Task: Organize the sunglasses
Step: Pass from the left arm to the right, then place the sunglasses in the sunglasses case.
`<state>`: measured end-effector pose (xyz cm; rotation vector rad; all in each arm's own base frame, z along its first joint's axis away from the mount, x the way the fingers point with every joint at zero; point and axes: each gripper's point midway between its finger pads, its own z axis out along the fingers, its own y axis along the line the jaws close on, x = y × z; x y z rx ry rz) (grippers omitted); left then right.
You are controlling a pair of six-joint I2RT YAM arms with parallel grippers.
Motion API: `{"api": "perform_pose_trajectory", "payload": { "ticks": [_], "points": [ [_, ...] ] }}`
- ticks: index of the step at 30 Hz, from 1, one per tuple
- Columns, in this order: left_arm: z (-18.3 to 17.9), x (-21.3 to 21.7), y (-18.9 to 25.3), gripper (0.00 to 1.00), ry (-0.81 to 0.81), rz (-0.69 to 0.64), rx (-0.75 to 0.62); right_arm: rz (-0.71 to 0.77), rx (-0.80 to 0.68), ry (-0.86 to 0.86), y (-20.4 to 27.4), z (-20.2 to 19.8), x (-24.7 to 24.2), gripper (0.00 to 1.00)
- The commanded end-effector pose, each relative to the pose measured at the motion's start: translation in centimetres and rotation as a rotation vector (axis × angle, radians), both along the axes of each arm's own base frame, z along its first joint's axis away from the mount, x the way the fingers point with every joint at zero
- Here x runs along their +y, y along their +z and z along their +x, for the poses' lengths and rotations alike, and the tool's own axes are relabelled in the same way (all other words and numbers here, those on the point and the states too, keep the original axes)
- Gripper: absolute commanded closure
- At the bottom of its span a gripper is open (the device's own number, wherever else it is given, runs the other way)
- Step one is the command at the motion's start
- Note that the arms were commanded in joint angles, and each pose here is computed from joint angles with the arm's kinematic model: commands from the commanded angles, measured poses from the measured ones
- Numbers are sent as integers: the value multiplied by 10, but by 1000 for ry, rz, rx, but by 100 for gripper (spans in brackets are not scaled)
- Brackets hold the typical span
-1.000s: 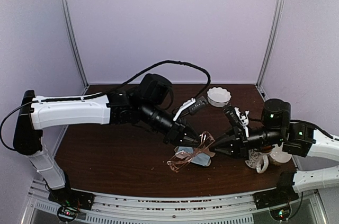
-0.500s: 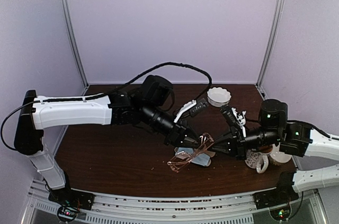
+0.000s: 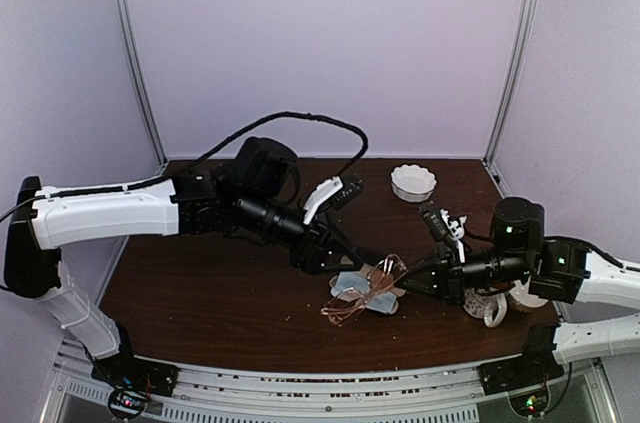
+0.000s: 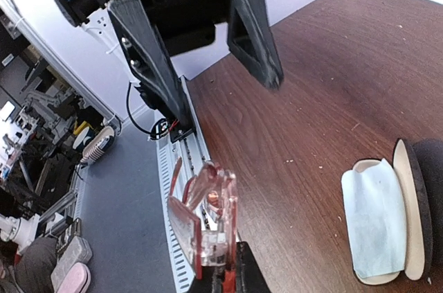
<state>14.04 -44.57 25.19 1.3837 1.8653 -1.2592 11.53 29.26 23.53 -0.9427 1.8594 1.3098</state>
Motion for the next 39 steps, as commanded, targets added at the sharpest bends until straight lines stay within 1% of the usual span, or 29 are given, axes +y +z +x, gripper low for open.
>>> {"api": "perform_pose_trajectory", "payload": {
  "ticks": [1,4,7,9,12,14,18,20,24,31,35,39],
  "points": [
    [42,29,10,42,203,-11,-126,43,101,-185,-7,22,-10,100],
    [74,59,2,39,397,28,-189,67,207,-352,-18,42,-19,100],
    [92,85,-5,34,548,47,-247,119,318,-555,-23,66,-31,100],
    [101,102,-14,31,630,56,-265,155,400,-721,-30,84,-46,100],
    [107,121,-29,25,714,88,-289,204,508,-860,-41,93,-55,100],
    [109,131,-40,22,750,104,-301,221,564,-921,-49,95,-57,100],
    [108,143,-63,21,781,121,-299,231,655,-962,-60,92,-43,100],
    [108,146,-63,21,793,114,-300,204,672,-969,-60,86,-33,100],
    [108,153,-64,21,815,97,-305,161,703,-1050,-75,76,-31,100],
    [105,160,-62,21,829,69,-310,179,756,-1163,-93,76,-35,100],
    [105,161,-63,22,830,69,-310,189,760,-1177,-95,81,-25,100],
    [106,162,-64,23,838,73,-310,167,769,-1183,-98,83,-14,100]
  ]
}}
